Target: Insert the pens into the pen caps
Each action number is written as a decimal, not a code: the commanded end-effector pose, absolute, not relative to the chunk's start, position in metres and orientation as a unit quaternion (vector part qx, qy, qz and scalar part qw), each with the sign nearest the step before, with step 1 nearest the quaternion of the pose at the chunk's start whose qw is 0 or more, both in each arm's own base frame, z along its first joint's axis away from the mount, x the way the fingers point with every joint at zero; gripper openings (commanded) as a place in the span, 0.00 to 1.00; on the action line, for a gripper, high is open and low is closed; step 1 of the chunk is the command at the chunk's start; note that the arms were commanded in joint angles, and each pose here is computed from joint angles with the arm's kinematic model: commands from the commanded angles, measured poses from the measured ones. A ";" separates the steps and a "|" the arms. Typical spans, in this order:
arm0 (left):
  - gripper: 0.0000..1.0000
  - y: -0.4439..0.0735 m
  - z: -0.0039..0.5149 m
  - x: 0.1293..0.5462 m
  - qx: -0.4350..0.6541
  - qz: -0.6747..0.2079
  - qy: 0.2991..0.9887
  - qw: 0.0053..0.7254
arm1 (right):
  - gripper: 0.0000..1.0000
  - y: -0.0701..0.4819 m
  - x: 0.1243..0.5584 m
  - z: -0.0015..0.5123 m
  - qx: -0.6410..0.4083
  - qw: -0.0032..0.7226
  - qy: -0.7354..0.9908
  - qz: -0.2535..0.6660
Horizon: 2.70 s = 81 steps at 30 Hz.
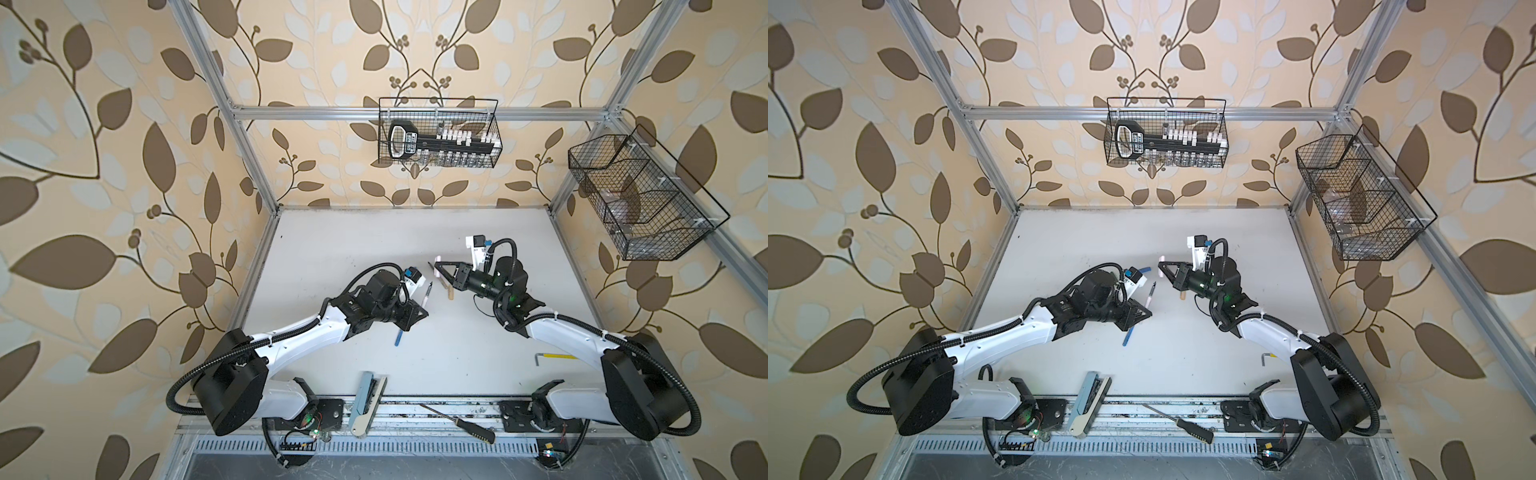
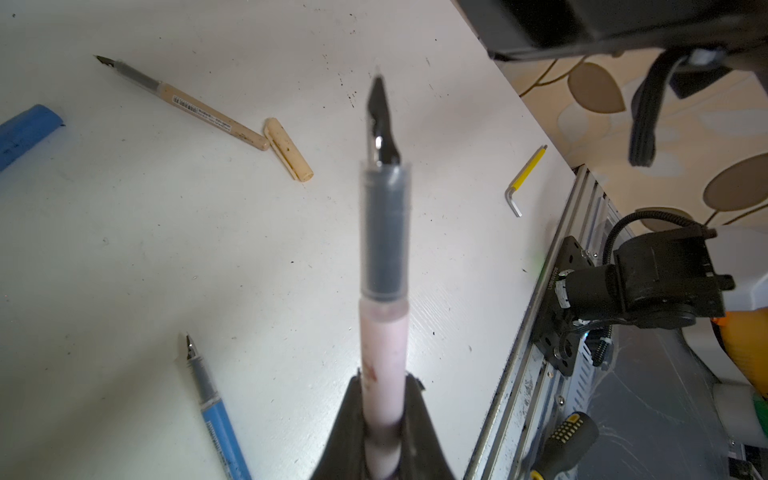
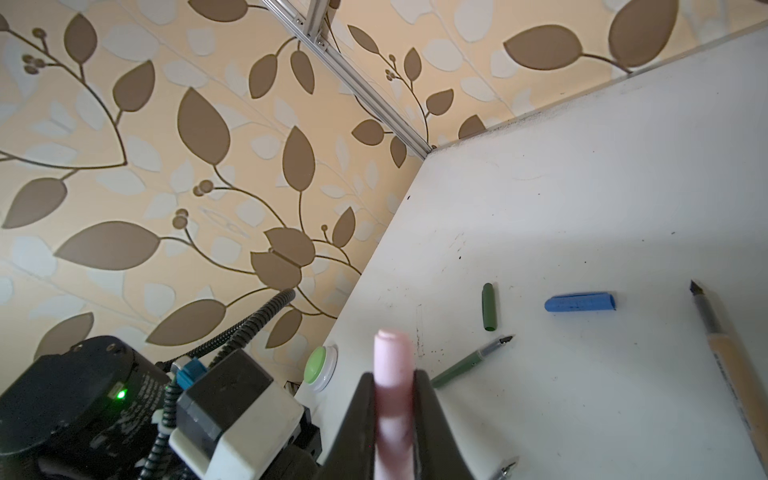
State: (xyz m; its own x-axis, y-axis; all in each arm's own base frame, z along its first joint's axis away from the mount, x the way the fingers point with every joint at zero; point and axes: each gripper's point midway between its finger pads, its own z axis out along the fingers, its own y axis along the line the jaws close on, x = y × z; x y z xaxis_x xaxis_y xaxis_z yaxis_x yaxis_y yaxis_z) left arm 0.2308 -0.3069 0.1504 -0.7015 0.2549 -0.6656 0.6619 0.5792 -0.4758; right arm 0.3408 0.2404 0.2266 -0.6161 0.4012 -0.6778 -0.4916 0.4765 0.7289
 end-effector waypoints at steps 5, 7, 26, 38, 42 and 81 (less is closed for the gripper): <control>0.07 -0.308 0.181 0.228 0.283 -0.385 0.824 0.303 | 0.16 0.247 0.346 0.240 -0.021 0.447 0.713 0.540; 0.07 -0.307 0.183 0.227 0.282 -0.384 0.824 0.307 | 0.16 0.248 0.345 0.241 -0.021 0.446 0.711 0.544; 0.07 -0.295 0.192 0.228 0.275 -0.369 0.822 0.336 | 0.17 0.259 0.337 0.248 -0.023 0.432 0.686 0.586; 0.07 -0.292 0.195 0.228 0.272 -0.367 0.820 0.344 | 0.17 0.265 0.328 0.268 -0.024 0.425 0.644 0.635; 0.07 -0.291 0.197 0.227 0.272 -0.367 0.819 0.347 | 0.17 0.267 0.326 0.273 -0.029 0.427 0.637 0.641; 0.08 -0.287 0.201 0.228 0.267 -0.364 0.815 0.363 | 0.17 0.276 0.299 0.293 -0.070 0.447 0.627 0.634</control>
State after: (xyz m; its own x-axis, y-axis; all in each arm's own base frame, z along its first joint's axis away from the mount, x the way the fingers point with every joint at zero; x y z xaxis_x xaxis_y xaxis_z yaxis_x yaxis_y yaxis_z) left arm 0.2259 -0.2834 0.1856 -0.6414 0.1903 -0.7432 0.6694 0.6121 -0.4210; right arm 0.3051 0.2761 0.2849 -0.6084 0.4761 -0.6350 -0.6307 0.1956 0.7510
